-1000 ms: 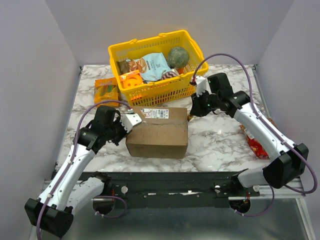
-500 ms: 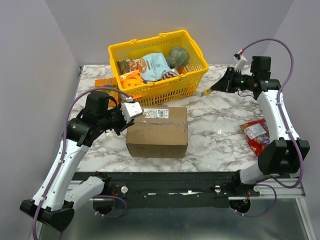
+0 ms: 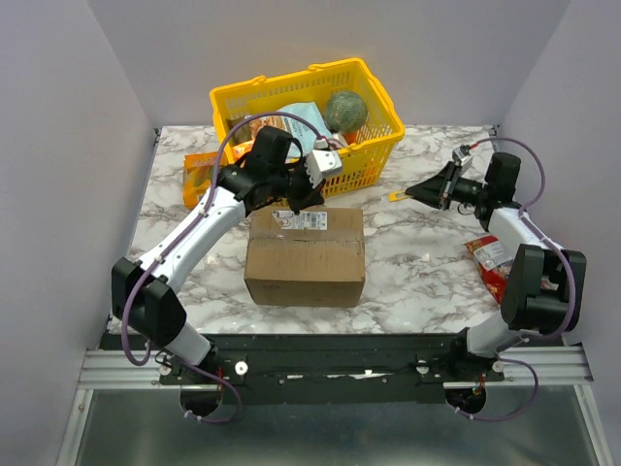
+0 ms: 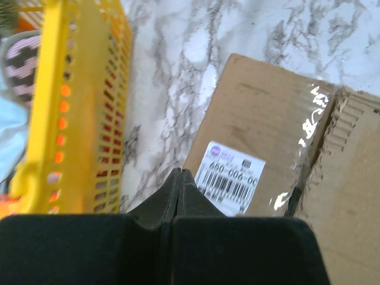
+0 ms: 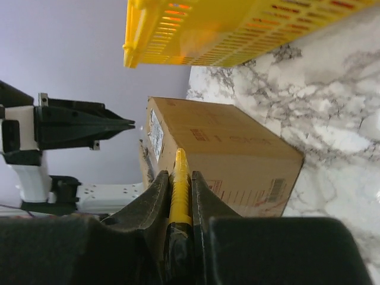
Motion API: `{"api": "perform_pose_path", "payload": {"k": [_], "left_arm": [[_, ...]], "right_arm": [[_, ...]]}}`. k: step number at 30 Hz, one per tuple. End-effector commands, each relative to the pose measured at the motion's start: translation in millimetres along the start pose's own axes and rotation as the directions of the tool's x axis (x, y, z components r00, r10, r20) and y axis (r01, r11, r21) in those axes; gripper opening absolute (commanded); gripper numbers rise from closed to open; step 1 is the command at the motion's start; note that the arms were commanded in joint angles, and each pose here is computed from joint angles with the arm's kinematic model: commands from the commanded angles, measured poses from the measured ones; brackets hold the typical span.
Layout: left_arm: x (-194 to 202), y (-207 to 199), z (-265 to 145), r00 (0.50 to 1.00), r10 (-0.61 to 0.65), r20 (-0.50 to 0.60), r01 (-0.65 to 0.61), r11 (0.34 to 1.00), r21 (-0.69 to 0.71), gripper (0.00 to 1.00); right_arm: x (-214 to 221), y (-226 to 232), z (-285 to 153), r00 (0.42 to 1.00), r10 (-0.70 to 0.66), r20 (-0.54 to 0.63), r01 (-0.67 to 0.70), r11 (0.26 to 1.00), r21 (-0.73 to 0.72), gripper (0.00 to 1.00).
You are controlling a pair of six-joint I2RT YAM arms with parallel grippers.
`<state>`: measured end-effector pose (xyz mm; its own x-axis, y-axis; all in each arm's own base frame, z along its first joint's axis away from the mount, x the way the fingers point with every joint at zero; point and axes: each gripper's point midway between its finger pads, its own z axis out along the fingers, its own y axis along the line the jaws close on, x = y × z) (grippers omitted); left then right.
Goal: Unpack the express box
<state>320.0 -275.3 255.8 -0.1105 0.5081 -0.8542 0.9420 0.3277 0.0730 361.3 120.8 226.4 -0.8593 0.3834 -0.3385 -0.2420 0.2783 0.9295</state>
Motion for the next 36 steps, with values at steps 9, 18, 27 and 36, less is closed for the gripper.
{"api": "perform_pose_path", "payload": {"k": [9, 18, 27, 36], "left_arm": [[19.0, -9.4, 29.9, 0.988, -0.15, -0.025, 0.152, 0.982, 0.11, 0.0], [31.2, -0.8, 40.5, 0.978, -0.199, -0.058, 0.205, 0.973, 0.109, 0.0], [48.7, -6.5, 43.7, 0.97, -0.225, -0.091, 0.234, 0.966, 0.109, 0.0], [-7.5, 3.7, 13.7, 0.988, -0.156, -0.012, 0.157, 0.985, 0.077, 0.0]], "right_arm": [[22.6, 21.0, -3.4, 0.999, -0.035, 0.017, 0.036, 0.999, -0.026, 0.0], [35.8, 7.0, 5.8, 1.0, 0.027, -0.005, -0.027, 0.999, 0.021, 0.0], [51.0, 12.8, 15.1, 0.998, 0.008, -0.066, -0.009, 1.0, -0.011, 0.0], [55.8, 16.1, 11.9, 0.996, -0.042, -0.073, 0.041, 0.999, -0.006, 0.01]]}}
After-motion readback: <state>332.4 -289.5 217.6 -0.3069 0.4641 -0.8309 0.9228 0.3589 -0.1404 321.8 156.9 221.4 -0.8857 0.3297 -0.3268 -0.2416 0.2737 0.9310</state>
